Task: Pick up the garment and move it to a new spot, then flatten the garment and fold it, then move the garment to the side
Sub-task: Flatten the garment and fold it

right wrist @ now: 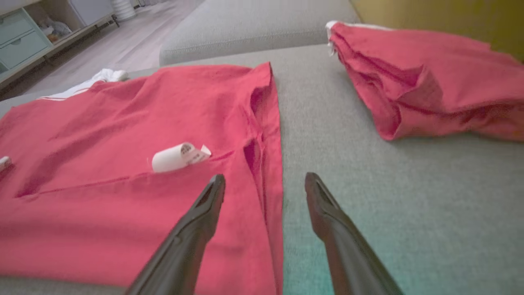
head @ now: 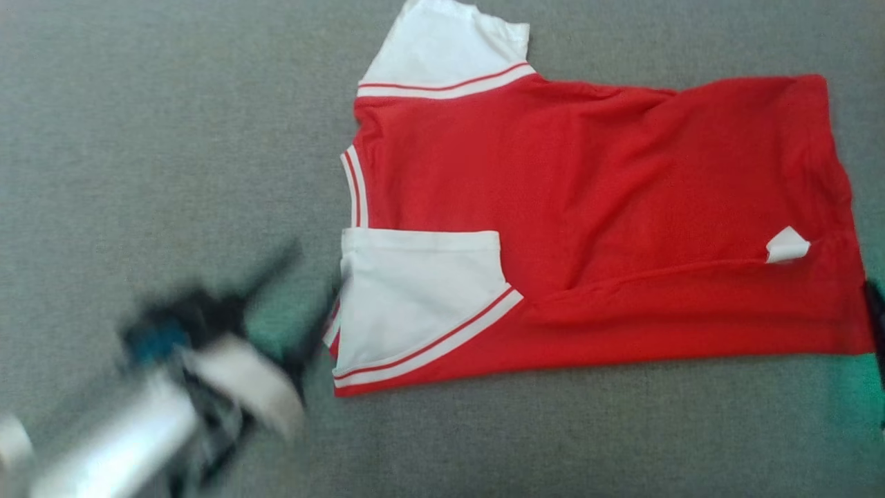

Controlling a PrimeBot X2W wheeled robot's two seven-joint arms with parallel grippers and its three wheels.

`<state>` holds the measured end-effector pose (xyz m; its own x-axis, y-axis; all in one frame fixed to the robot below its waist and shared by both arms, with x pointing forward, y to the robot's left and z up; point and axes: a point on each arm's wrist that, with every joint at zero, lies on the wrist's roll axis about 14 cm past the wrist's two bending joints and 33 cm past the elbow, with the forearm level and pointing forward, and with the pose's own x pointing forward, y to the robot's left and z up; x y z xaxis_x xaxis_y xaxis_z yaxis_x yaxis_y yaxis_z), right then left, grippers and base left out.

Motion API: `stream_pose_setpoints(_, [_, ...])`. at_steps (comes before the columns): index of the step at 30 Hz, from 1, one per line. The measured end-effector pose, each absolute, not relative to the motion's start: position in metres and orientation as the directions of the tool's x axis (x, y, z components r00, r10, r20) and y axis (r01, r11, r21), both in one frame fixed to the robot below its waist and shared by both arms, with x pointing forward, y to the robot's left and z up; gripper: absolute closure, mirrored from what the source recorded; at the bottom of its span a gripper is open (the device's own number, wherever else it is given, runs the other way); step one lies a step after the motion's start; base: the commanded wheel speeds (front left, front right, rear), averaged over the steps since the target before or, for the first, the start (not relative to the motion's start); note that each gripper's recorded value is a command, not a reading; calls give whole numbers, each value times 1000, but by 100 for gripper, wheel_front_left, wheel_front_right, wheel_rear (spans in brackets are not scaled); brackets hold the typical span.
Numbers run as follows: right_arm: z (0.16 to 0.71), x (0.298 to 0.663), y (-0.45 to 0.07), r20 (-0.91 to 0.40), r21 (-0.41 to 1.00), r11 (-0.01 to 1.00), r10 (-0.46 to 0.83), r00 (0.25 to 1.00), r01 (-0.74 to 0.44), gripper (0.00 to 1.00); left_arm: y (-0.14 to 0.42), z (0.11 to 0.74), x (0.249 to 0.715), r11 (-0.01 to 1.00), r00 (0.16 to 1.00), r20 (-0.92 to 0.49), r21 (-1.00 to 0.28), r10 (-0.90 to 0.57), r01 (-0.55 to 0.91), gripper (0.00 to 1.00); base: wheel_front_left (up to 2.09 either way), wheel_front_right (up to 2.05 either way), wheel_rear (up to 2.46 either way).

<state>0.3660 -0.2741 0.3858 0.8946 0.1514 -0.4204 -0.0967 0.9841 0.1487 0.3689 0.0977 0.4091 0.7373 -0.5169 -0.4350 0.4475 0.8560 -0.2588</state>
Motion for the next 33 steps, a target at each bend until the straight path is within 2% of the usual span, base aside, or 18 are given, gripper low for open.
stream_pose_setpoints(3, [396,379,-275,-376,128,986,148,915,-107,0,100,447,428,833,755,-363,-136,-546,536,0,0,0,0])
stream_pose_setpoints(6, [401,391,-268,-344,122,984,164,925,-129,0,91,477,479,786,722,-363,-48,-589,617,0,0,0,0])
stream_pose_setpoints(10, [405,406,-261,-314,114,981,183,932,-154,0,83,479,531,756,646,-484,-51,-590,652,0,0,0,0])
stream_pose_setpoints(15, [404,415,-259,-299,109,982,181,937,-155,0,86,452,581,784,562,-649,-88,-513,614,0,0,0,0])
stream_pose_setpoints(20, [396,410,-268,-321,104,989,134,938,-106,0,75,421,613,793,498,-716,-129,-490,596,0,0,0,0])
stream_pose_setpoints(26, [387,396,-284,-360,91,995,60,931,-29,0,52,382,626,778,420,-752,-190,-507,599,0,0,0,0])
stream_pose_setpoints(33, [379,385,-291,-392,80,996,5,920,29,0,46,350,644,775,390,-790,-163,-473,610,1,0,0,0])
